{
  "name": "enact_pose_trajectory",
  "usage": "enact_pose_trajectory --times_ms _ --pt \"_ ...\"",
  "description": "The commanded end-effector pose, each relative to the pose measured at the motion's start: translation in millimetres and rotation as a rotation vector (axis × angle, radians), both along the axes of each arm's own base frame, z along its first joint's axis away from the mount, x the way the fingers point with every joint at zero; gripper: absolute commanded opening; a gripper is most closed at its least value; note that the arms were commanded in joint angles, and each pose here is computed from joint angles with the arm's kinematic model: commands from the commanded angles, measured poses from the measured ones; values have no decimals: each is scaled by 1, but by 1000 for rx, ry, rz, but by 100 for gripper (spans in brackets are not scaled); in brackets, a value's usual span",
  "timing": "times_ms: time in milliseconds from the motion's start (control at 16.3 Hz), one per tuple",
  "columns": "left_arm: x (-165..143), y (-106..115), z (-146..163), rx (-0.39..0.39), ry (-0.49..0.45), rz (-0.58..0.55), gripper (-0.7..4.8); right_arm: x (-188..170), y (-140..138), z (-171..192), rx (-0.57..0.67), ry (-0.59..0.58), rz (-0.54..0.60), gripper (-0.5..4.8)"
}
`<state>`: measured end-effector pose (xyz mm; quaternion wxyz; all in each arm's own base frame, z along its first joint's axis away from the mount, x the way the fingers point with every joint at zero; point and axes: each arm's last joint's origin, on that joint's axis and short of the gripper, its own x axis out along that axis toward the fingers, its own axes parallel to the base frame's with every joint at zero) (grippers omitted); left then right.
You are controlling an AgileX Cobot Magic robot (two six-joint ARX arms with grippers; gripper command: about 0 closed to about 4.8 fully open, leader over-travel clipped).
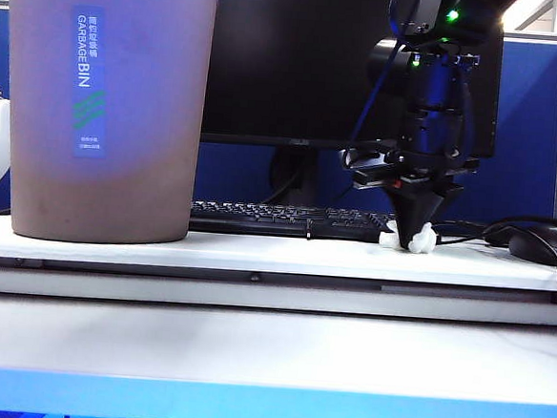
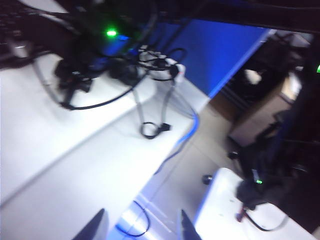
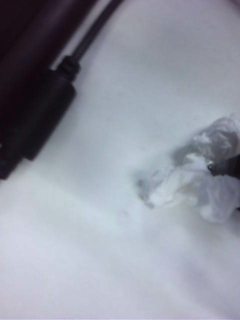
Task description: Pick up all paper balls from the table and place them in the pink trash can.
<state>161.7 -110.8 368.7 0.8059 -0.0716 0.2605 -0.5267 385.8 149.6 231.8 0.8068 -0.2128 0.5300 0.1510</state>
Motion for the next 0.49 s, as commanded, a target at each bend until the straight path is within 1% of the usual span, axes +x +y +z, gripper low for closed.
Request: enact_pose_trajectory --times_ms 61,122,184,245,367,429,490 --pt "-3 1 9 -47 -69 -18 184 -10 2 18 133 34 63 -1" --pt "-3 2 13 -63 -96 -19 184 -16 5 29 207 33 114 -1" --pt "-5 3 17 -83 -134 -21 184 -21 7 43 269 -2 168 -1" --pt "-8 4 22 -104 -171 -23 184 -25 11 57 298 -65 196 -1" --pt "-13 8 31 -135 -242 -10 184 -33 12 96 402 -252 247 -1" --pt "-17 11 35 -140 -277 33 184 -39 13 118 504 -350 300 -1" --pt "-20 15 37 -128 -310 103 183 -45 15 141 643 -437 363 -1"
